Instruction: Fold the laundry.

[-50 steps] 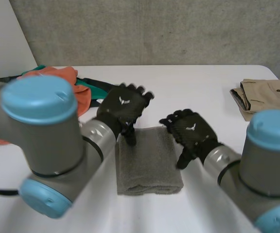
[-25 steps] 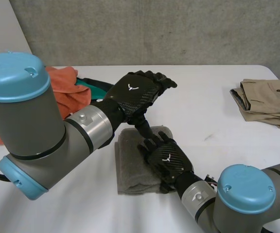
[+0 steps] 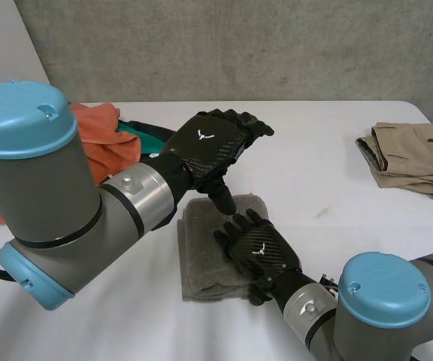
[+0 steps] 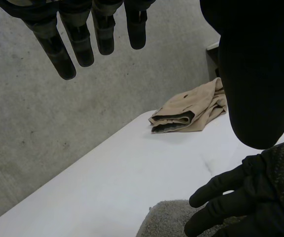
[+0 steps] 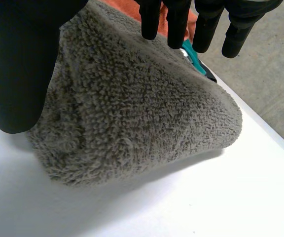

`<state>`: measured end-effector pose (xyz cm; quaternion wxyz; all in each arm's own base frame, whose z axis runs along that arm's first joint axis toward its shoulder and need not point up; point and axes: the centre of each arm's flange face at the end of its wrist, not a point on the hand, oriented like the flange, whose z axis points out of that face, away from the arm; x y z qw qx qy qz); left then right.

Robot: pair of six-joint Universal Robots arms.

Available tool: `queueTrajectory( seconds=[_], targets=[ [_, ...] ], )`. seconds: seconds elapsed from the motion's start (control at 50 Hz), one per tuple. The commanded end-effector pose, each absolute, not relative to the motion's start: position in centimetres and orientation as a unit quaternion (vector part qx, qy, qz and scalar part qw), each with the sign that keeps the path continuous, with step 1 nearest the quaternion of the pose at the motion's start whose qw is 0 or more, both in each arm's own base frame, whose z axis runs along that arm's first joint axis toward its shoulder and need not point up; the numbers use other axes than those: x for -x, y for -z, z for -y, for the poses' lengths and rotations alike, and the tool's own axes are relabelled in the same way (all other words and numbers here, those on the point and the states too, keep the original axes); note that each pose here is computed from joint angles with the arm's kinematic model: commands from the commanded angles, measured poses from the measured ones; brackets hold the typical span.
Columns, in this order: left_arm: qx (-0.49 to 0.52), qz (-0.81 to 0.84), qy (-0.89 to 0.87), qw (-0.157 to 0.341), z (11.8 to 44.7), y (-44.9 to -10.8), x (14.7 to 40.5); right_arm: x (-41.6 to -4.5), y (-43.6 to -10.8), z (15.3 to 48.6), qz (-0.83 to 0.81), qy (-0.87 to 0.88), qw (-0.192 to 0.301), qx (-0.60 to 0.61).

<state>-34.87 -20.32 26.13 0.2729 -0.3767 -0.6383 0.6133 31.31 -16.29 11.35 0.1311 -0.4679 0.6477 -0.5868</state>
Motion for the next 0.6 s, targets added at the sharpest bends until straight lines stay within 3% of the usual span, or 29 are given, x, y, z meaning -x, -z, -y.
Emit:
queueTrajectory(
  seconds=[0.02, 0.6],
  targets=[
    [0.377, 0.642, -0.609, 0.273, 20.3, -25.8, 34.9, -31.5, -10.8, 16.4, -0.650, 0.581, 0.130, 0.473],
    [0.375, 0.643, -0.610, 0.272, 20.4, -25.8, 34.7, -34.0, -10.8, 19.4, -0.616, 0.622, 0.135, 0.465]
  ],
)
